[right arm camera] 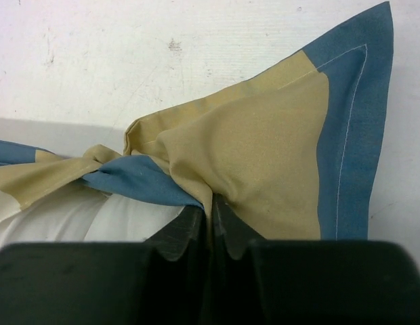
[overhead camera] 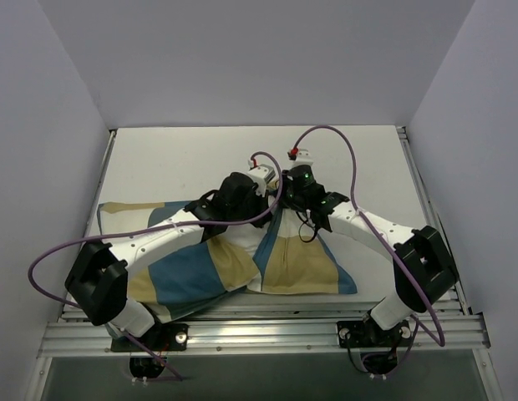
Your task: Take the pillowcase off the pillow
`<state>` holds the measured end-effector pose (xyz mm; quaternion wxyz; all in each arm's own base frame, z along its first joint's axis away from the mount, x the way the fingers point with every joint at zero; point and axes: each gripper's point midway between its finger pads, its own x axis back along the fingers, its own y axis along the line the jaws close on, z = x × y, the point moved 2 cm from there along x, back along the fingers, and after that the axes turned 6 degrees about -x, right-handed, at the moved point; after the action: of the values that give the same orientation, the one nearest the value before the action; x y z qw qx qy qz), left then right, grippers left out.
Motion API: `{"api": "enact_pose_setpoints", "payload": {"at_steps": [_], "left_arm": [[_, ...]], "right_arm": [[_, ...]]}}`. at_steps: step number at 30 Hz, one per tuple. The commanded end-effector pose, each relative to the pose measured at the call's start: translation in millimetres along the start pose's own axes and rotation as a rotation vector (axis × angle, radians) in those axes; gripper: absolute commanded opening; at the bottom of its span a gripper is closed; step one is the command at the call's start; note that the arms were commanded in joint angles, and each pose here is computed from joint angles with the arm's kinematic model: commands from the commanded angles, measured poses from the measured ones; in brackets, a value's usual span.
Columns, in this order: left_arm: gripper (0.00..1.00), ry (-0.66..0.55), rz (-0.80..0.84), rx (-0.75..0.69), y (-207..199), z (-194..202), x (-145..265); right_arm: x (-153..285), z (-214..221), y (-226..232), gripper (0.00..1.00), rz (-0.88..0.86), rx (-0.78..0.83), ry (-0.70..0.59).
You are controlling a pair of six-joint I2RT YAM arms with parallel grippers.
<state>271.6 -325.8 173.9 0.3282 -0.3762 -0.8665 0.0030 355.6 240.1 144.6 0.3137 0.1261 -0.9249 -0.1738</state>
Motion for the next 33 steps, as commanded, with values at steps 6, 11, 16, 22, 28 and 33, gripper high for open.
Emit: {"api": "enact_pose_setpoints", "payload": {"at_steps": [6,11,16,22,28,33], "left_arm": [[0.02,0.216,0.024,0.091,-14.6,67.4,47.4],[0.02,0.198,0.032,0.135,-16.9,81.8,71.0],[0.02,0.169,0.062,0.116,-22.0,92.5,92.3],[0.02,0.122,0.076,0.125,-21.9,97.3,114.6],[0.02,0.151,0.056,0.168,-18.0,113.3,122.0],[0.02,0.122,0.004,0.199,-10.4,113.7,130.6]], "right_arm": [[1.6,-77.2,-90.8,0.00,0.303,-0.139,-0.221],[7.4,-105.0,-115.4,0.00,0.359,-0.221,-0.277],[2.7,-118.4,-134.1,0.00,0.406,-0.297,-0.292],[-3.0,-122.7,-150.3,0.00,0.431,-0.350,-0.282],[-2.4,-132.4,-171.8,0.00,0.445,-0.409,-0.275],[-0.9,-133.2,-186.7,0.00,0.463,-0.437,-0.261]]}}
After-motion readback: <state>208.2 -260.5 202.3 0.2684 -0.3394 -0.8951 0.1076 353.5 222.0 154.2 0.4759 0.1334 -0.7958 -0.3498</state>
